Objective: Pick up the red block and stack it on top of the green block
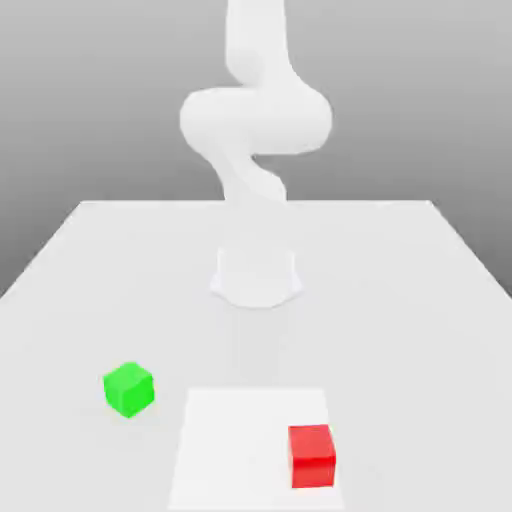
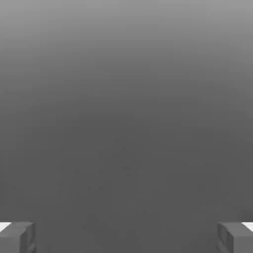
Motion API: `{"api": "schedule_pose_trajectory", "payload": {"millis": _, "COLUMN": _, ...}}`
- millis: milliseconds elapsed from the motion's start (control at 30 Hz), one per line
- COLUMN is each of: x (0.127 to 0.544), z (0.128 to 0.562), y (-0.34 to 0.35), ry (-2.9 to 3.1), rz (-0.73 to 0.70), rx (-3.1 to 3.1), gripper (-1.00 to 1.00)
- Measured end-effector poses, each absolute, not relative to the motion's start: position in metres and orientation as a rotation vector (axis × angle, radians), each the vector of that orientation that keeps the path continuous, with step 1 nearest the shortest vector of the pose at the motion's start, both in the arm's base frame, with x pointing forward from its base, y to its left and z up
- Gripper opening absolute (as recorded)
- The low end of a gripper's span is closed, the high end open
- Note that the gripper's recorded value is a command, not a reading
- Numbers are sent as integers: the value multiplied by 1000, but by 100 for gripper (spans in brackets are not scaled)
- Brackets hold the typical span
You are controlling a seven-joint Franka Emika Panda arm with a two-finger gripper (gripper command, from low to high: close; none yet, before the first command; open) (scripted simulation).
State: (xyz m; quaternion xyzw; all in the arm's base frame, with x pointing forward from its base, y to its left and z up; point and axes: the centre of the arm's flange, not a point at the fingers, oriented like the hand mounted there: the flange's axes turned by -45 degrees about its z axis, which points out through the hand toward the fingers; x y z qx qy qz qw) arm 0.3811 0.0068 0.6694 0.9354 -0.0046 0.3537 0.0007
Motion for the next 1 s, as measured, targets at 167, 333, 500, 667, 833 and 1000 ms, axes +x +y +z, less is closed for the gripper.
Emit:
{"api": "schedule_pose_trajectory", "payload": {"millis": 167, "x": 437, "z": 576, "y": 20, "ry": 4, "rz": 873, "rx": 3004, "gripper": 0}}
{"api": "schedule_pose_trajectory", "payload": {"millis": 333, "x": 470, "z": 477, "y": 33, "ry": 26, "rz": 642, "rx": 3057, "gripper": 0}}
{"api": "schedule_pose_trajectory", "payload": {"millis": 500, "x": 480, "z": 376, "y": 45, "ry": 50, "rz": 408, "rx": 3098, "gripper": 0}}
{"api": "schedule_pose_trajectory", "payload": {"millis": 667, "x": 468, "z": 278, "y": 59, "ry": 84, "rz": 173, "rx": 3127, "gripper": 0}}
{"api": "schedule_pose_trajectory", "payload": {"millis": 833, "x": 449, "z": 195, "y": 65, "ry": 93, "rz": 10, "rx": 3140, "gripper": 0}}
{"api": "schedule_pose_trajectory", "payload": {"millis": 1000, "x": 447, "z": 149, "y": 66, "ry": 94, "rz": 0, "rx": 3140, "gripper": -100}}
